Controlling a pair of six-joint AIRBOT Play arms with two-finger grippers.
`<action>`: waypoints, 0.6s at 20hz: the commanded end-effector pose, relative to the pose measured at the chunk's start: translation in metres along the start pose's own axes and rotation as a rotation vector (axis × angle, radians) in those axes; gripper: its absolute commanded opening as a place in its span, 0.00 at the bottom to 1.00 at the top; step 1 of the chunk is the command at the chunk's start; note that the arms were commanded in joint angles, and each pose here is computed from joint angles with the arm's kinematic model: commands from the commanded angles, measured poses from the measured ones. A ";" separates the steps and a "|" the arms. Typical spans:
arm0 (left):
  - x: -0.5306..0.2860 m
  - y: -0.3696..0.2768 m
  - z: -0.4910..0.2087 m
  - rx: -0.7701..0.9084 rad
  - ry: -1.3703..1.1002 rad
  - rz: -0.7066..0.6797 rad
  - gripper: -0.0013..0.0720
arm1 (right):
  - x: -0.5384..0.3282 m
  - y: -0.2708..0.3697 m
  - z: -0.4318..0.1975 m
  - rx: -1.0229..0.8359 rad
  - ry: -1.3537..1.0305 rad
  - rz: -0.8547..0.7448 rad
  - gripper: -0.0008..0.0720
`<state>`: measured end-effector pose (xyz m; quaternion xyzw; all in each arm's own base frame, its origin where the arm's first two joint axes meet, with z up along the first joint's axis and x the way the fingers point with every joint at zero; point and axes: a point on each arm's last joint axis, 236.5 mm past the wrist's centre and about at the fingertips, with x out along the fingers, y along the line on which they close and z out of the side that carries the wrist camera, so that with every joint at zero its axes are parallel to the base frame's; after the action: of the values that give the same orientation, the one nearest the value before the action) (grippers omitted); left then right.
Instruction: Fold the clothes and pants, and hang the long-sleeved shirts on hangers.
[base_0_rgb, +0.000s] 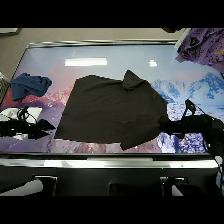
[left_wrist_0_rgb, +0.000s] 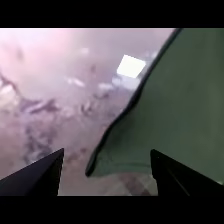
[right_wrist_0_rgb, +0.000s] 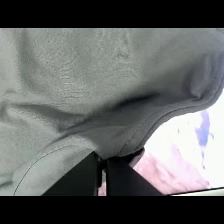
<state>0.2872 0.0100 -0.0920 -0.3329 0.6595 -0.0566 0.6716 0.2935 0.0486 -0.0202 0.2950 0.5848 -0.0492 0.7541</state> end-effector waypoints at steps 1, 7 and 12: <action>0.004 -0.006 -0.032 0.011 0.123 -0.041 0.86 | -0.001 -0.001 0.002 0.000 -0.005 -0.002 0.06; 0.027 -0.002 -0.038 -0.005 0.099 -0.022 0.85 | -0.001 0.000 0.002 0.002 -0.006 0.003 0.06; 0.035 -0.005 -0.025 0.031 0.046 0.015 0.83 | -0.001 0.003 -0.001 0.009 0.009 0.012 0.06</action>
<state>0.2596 -0.0285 -0.1061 -0.3385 0.6883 -0.0891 0.6354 0.2946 0.0491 -0.0186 0.2994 0.5831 -0.0483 0.7537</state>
